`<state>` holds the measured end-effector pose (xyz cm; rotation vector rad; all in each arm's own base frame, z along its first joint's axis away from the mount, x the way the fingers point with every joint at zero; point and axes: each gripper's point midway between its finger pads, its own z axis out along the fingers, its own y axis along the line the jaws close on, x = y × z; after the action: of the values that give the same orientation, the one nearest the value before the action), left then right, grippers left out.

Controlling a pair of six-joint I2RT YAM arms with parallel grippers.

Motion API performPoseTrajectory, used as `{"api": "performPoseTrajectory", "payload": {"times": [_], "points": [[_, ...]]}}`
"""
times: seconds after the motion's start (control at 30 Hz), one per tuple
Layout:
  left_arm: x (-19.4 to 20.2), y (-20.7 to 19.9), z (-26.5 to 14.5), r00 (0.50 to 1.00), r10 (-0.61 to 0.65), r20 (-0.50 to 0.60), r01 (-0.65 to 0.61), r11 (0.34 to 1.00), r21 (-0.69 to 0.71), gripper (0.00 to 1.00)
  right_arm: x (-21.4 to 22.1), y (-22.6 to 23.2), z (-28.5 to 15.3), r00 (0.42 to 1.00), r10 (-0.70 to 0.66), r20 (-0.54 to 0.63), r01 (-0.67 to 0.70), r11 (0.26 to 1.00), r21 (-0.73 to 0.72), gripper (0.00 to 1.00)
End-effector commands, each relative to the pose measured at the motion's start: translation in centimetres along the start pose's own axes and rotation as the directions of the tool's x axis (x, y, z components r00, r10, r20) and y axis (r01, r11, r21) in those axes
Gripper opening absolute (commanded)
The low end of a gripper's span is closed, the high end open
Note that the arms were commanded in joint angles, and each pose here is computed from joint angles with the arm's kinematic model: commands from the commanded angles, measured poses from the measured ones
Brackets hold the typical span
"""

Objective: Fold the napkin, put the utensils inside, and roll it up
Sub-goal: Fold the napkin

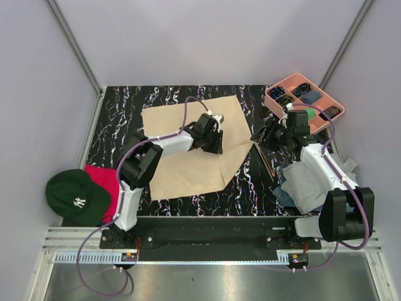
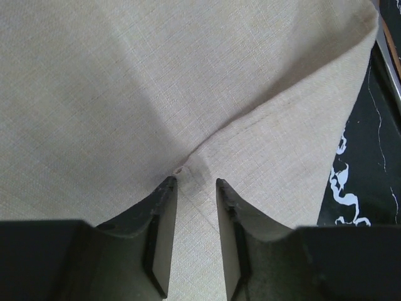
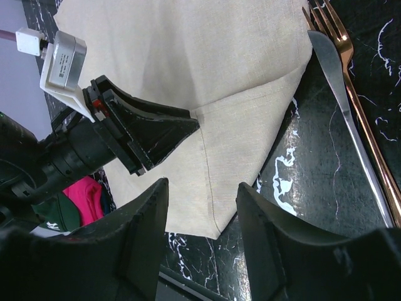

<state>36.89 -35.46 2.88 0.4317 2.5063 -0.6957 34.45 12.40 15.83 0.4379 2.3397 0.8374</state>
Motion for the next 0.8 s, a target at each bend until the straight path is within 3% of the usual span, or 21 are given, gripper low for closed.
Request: {"api": "performPoseTrajectory", "payload": {"times": [0.0,0.2,0.43,0.67,0.77], "points": [[-1.4,0.7,0.5,0.998,0.054,0.024,-0.052,0.995,-0.085,0.32,-0.1,0.6,-0.6,1.0,-0.022,0.005,0.022,0.999,-0.029,0.56],[-0.2,1.6,0.8,0.998,0.07,-0.002,-0.07,0.982,-0.173,0.32,0.1,0.4,-0.4,1.0,-0.02,-0.005,0.02,0.999,-0.029,0.57],[0.8,1.7,1.1,0.99,0.14,-0.027,-0.142,0.956,-0.256,0.4,0.2,0.5,-0.4,1.0,-0.02,-0.006,0.019,0.999,-0.035,0.58],[2.4,2.2,2.3,0.984,0.162,-0.077,-0.178,0.935,-0.306,0.23,0.2,0.6,-0.6,1.0,-0.019,-0.002,0.019,0.999,-0.043,0.58],[3.2,2.1,2.8,0.98,0.168,-0.103,-0.192,0.931,-0.31,0.09,0.3,0.6,-0.7,1.0,-0.021,0.002,0.022,0.999,-0.042,0.59]]}}
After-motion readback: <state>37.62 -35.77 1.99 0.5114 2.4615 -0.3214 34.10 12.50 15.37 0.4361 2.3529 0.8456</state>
